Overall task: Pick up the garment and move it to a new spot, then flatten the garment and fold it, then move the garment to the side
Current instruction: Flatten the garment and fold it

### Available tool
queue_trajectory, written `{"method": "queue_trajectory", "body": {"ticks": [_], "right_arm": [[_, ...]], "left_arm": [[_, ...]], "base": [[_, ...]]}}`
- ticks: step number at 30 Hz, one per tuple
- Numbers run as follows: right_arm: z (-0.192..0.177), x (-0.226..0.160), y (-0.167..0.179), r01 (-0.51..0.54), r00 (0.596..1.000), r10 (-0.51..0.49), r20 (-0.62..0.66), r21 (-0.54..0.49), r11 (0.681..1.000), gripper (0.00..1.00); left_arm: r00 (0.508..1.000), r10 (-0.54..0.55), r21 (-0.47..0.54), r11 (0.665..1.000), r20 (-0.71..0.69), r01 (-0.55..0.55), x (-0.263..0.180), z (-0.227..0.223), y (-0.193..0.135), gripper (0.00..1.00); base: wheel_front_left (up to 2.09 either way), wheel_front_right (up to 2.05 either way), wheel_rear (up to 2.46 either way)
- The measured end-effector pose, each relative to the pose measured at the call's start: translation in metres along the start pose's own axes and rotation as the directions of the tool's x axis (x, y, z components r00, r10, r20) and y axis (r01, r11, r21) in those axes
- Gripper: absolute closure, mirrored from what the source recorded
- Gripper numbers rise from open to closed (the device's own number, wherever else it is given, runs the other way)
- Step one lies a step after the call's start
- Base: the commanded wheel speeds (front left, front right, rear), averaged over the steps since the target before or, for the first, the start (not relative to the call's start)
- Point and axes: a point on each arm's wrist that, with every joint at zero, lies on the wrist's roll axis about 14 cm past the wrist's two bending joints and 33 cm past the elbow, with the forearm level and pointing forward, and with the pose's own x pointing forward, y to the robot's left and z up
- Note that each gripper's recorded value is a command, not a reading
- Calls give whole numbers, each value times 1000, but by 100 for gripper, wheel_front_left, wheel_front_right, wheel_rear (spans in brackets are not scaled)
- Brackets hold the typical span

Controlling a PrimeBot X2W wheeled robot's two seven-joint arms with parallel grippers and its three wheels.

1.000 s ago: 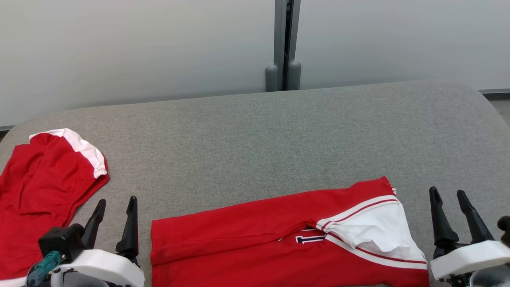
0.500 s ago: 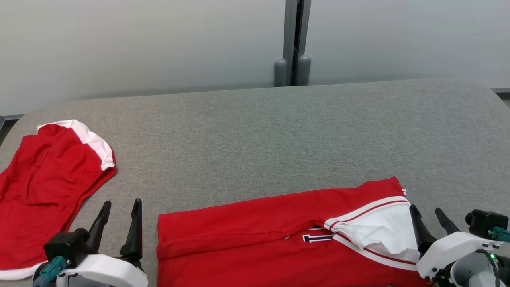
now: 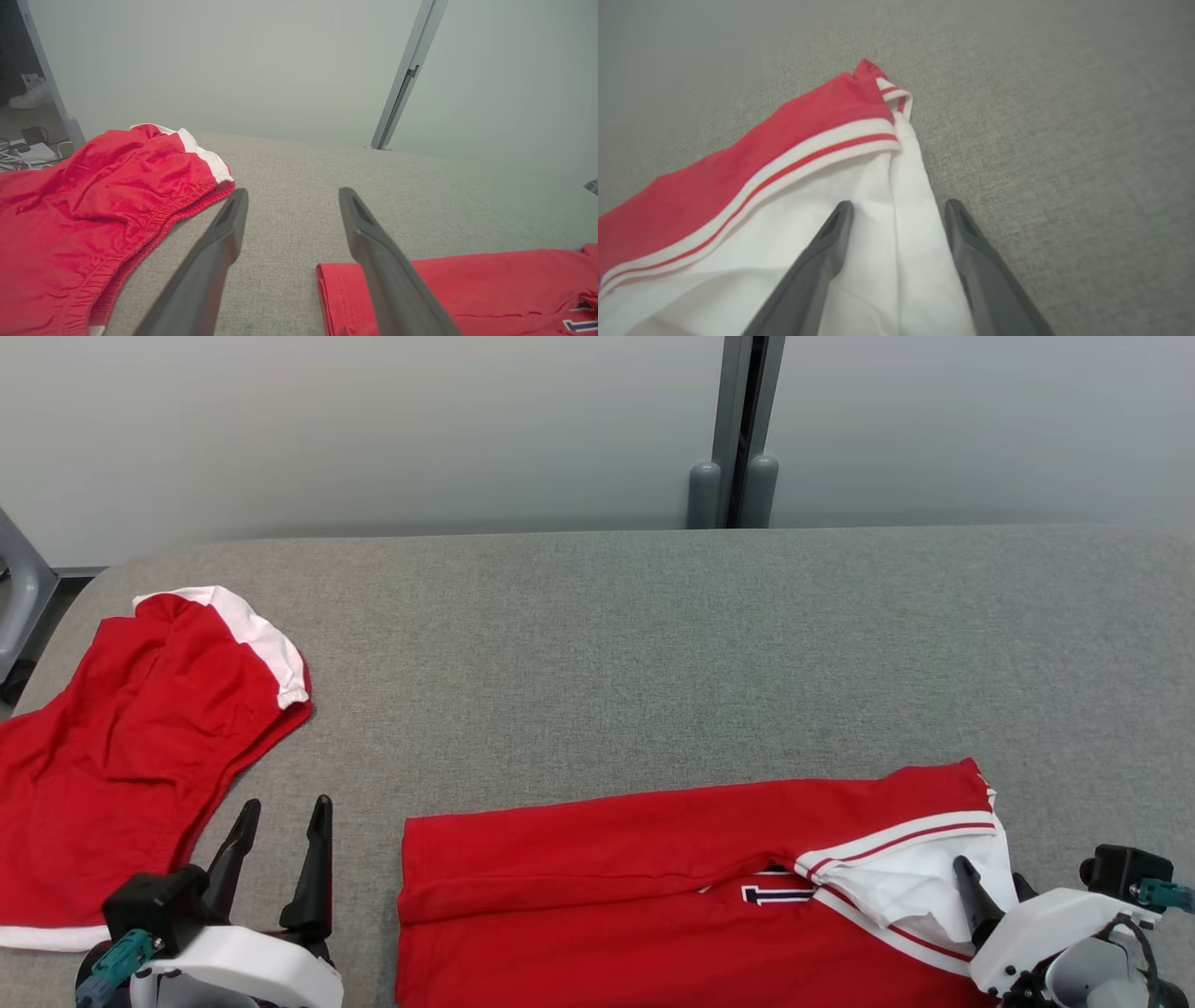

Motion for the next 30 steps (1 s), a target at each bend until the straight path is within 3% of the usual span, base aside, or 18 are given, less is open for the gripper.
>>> {"method": "queue_trajectory", "body": {"ticks": [9,10,11,12,30], "right_arm": [[-12,6,7,-8,995,15,-95,74,997,0],[-12,6,8,-10,995,18,-98,78,997,27],[-12,6,8,-12,995,20,-103,78,997,70],[-13,6,9,-16,994,24,-106,75,997,100],[0,2,23,-89,993,96,-73,90,992,100]], "left_arm": [[1000,1,4,1000,21,-1,2,5,1,0],[1000,-5,3,1000,24,5,2,6,0,0],[1000,-7,4,1000,28,6,2,6,-1,0],[999,-11,4,1000,33,10,2,8,-2,0],[995,-40,12,999,94,39,-5,16,-7,0]], "base": [[0,0,0],[0,0,0],[0,0,0],[0,0,0],[0,0,0]]}}
